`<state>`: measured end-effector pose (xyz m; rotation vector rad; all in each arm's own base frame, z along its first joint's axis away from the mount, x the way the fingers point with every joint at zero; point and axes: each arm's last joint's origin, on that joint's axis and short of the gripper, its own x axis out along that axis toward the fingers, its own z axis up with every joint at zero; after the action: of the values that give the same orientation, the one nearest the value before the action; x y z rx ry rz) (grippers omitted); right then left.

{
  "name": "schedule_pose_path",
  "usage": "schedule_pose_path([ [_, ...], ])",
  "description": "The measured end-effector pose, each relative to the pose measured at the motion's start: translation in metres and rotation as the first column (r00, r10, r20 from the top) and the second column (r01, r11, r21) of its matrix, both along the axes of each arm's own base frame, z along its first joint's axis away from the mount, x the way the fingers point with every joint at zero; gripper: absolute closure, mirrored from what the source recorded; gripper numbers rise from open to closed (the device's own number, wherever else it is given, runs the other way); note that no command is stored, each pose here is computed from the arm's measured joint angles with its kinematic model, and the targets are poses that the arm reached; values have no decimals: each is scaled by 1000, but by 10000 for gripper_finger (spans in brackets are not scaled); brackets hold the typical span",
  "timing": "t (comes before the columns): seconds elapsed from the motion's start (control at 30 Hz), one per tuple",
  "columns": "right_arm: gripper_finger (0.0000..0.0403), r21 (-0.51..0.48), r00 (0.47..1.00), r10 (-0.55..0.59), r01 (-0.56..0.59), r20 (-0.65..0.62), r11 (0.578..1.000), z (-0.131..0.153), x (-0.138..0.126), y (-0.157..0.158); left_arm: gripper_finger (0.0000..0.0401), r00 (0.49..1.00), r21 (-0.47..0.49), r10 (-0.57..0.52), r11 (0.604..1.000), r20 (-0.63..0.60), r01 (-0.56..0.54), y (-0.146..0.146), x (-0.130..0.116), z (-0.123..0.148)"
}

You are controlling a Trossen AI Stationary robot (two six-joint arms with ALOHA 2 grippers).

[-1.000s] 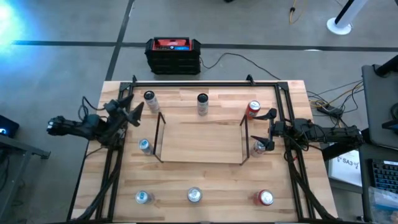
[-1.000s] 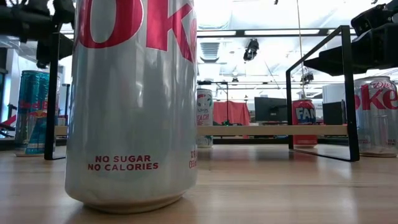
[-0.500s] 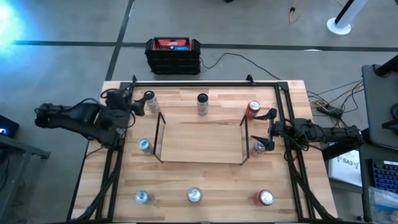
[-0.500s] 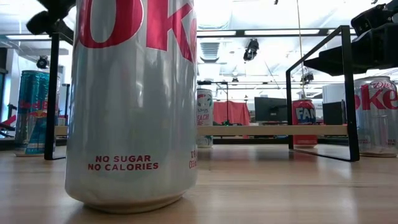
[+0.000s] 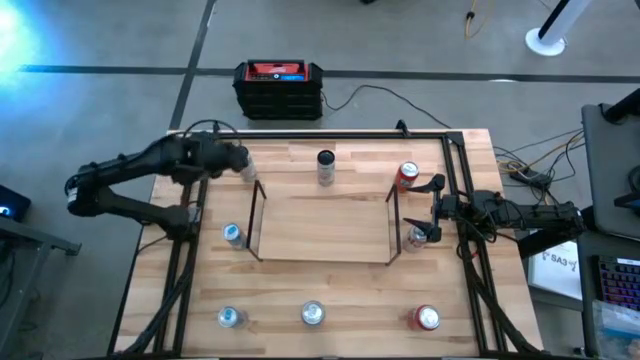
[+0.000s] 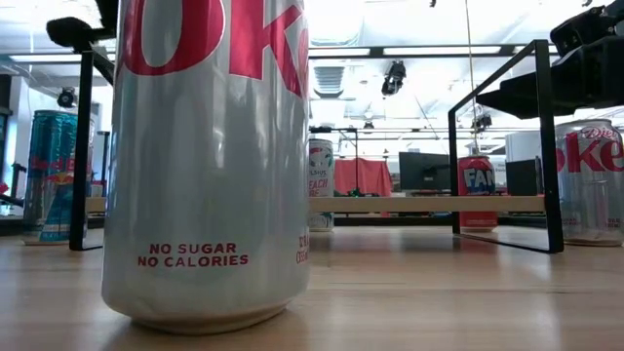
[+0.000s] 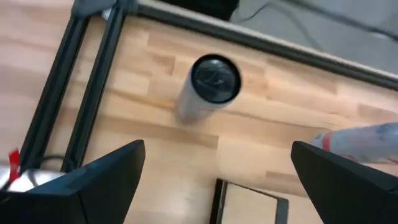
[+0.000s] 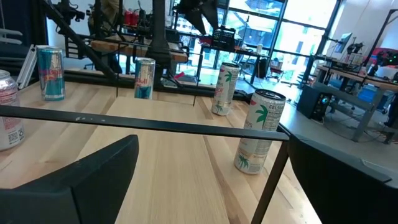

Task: Place canned beverage on shelf
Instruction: Put the left white-pink soda can on the shelf

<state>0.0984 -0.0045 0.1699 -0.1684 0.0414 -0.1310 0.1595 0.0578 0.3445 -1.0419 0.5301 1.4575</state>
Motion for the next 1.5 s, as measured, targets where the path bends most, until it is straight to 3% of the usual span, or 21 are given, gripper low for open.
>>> schedule_pose_path([
  [0.4, 5, 1, 1000, 0, 0, 0, 1000, 0, 0, 0, 12, 979, -251, 200, 950, 30, -187, 70, 14, -17],
  [0.63, 5, 0, 1000, 1, -1, 0, 1000, 0, 0, 0, 12, 982, -383, 191, 907, 1, -177, 108, 22, -35],
  [0.97, 5, 1, 1000, 0, 0, 0, 1000, 0, 0, 0, 12, 980, -421, 189, 885, -62, -198, 133, 39, -43],
  [1.23, 5, 1, 1000, 1, -1, 0, 1000, 0, 0, 0, 12, 978, -423, 194, 882, -72, -206, 135, 21, -51],
  [1.5, 5, 0, 1000, 1, -1, 0, 1000, 0, 0, 0, 12, 984, -393, 174, 907, 22, -152, 140, 10, -67],
])
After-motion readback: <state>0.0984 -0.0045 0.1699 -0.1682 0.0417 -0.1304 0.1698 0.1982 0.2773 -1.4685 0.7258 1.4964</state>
